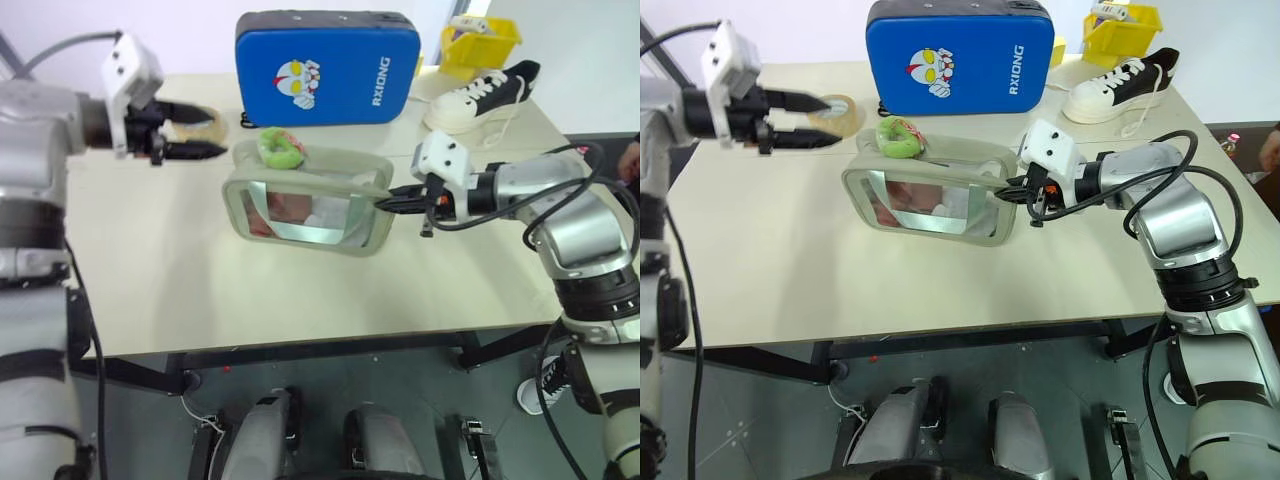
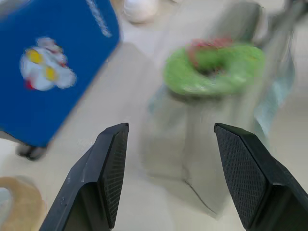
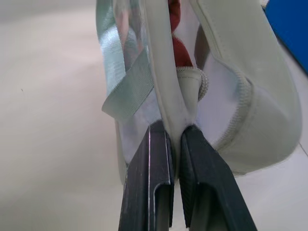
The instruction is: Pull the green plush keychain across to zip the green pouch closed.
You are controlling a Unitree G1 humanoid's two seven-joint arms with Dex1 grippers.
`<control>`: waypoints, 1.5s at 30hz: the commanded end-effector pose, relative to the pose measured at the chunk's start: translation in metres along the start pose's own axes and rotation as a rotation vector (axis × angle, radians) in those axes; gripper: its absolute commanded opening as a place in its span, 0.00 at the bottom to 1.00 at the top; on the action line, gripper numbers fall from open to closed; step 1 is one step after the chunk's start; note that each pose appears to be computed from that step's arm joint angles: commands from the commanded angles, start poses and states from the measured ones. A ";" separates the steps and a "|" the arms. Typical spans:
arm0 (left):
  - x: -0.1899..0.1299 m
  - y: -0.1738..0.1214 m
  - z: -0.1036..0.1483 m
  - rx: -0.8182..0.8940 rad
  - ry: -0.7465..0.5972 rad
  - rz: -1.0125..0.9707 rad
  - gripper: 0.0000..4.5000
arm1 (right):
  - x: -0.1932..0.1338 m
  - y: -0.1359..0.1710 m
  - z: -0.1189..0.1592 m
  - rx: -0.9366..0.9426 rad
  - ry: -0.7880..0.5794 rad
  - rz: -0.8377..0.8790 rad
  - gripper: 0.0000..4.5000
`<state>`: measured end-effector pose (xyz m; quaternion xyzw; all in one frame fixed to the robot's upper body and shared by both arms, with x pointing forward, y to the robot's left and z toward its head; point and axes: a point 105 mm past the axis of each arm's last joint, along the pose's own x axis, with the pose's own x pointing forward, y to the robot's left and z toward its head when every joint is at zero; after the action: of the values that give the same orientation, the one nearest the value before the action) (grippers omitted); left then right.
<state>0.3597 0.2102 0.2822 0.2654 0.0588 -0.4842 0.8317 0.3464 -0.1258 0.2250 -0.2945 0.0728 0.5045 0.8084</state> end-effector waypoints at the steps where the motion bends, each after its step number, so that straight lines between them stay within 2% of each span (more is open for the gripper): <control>1: -0.001 -0.015 0.014 0.018 -0.045 -0.028 0.67 | -0.003 -0.004 0.012 -0.041 -0.028 -0.010 0.00; 4: 0.020 -0.033 0.000 0.027 -0.020 -0.060 0.67 | 0.000 -0.004 0.014 -0.046 -0.031 0.000 0.00; 8: 0.030 -0.036 -0.008 0.017 -0.031 -0.036 0.67 | -0.001 -0.003 0.014 -0.048 -0.030 0.003 0.00; 11: 0.035 -0.034 -0.015 0.033 -0.016 -0.009 0.47 | -0.001 -0.003 0.014 -0.046 -0.029 0.003 0.00; 15: 0.035 -0.033 -0.014 0.039 -0.025 -0.004 0.02 | -0.002 -0.003 0.013 -0.043 -0.026 0.001 0.00; 21: 0.038 -0.038 -0.004 -0.030 -0.092 -0.019 0.01 | -0.004 -0.007 0.012 -0.032 -0.024 -0.011 0.00; 25: 0.043 -0.047 -0.001 -0.050 -0.110 -0.042 0.00 | -0.016 -0.023 0.020 -0.044 -0.015 -0.025 0.33; 29: 0.047 -0.049 0.000 -0.060 -0.117 -0.027 0.00 | -0.028 -0.035 0.035 -0.103 0.012 -0.006 0.80; 30: 0.048 -0.050 0.000 -0.060 -0.118 -0.029 0.00 | -0.028 -0.037 0.050 -0.111 -0.030 0.000 0.92; 34: 0.049 -0.053 0.001 -0.061 -0.118 -0.037 0.00 | -0.009 -0.037 0.101 -0.090 -0.206 0.005 0.92; 37: 0.051 -0.052 -0.001 -0.053 -0.114 -0.033 0.00 | 0.021 -0.022 0.121 -0.050 -0.286 0.054 0.92; 40: 0.053 -0.052 0.000 -0.054 -0.118 -0.032 0.00 | 0.048 -0.008 0.124 -0.053 -0.296 0.081 0.92; 45: 0.055 -0.054 0.002 -0.054 -0.125 -0.033 0.00 | 0.068 -0.007 0.112 -0.044 -0.258 0.077 0.92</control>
<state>0.3468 0.1496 0.2370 0.2059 0.0384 -0.5054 0.8371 0.3635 -0.0130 0.2846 -0.2351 -0.0157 0.5777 0.7815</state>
